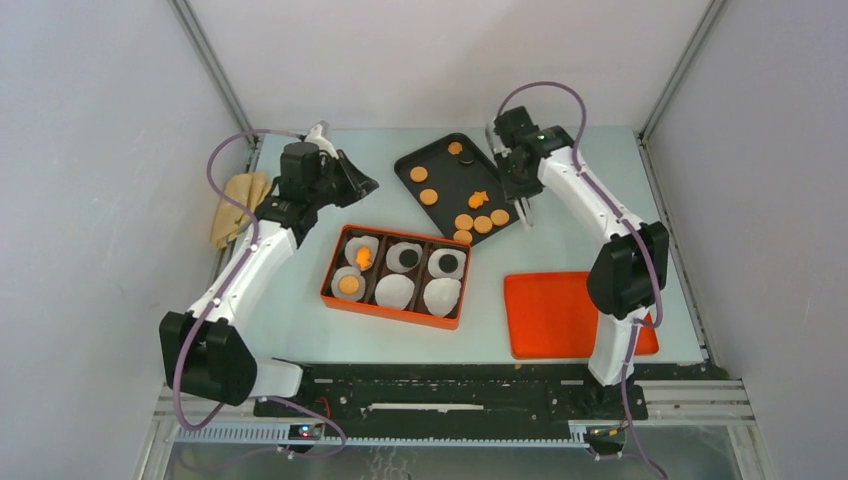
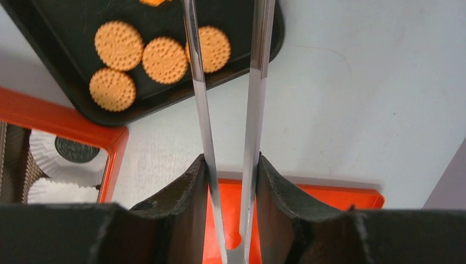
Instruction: Pack the cookies
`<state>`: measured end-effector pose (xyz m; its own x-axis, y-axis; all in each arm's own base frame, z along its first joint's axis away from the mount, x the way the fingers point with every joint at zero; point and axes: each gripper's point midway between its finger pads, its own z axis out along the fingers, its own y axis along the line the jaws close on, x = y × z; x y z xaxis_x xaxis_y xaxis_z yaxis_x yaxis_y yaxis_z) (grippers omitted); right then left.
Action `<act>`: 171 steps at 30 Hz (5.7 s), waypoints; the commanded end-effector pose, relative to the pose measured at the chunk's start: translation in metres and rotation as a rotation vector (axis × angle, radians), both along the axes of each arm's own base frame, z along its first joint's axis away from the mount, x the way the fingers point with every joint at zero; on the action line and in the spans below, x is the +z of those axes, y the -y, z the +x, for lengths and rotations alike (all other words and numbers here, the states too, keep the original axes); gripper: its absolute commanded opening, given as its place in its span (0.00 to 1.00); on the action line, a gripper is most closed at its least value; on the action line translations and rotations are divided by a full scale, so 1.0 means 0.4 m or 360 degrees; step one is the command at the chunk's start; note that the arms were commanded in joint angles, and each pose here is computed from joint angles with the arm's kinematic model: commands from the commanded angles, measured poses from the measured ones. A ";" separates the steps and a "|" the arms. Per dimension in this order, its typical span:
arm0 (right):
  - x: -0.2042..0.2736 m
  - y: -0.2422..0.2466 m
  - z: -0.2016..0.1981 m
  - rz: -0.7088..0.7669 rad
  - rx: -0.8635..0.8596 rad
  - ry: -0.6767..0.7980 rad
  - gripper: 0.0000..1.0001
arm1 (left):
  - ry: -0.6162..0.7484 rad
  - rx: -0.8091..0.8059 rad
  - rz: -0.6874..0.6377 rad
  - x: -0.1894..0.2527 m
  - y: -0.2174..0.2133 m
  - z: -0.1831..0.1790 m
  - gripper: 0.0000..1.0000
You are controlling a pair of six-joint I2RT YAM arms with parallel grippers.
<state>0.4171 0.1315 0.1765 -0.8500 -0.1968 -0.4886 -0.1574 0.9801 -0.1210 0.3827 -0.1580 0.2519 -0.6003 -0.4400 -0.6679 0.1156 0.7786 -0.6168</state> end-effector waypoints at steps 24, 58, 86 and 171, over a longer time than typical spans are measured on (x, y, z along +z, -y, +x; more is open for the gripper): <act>0.027 -0.213 0.034 0.0131 0.0305 0.0242 0.38 | 0.0140 -0.0026 -0.0049 0.073 0.016 0.014 0.10; -0.114 -0.212 0.171 -0.0001 -0.0045 0.0174 0.42 | 0.0144 -0.0033 -0.0020 0.071 0.013 0.014 0.11; 0.020 -0.236 0.126 0.0272 0.0055 0.0286 0.23 | 0.0129 -0.0041 -0.0021 0.063 0.012 0.007 0.12; -0.378 -0.165 -0.716 -0.0048 0.0325 -0.0543 0.34 | 0.0147 -0.0065 -0.0054 0.081 0.003 -0.081 0.21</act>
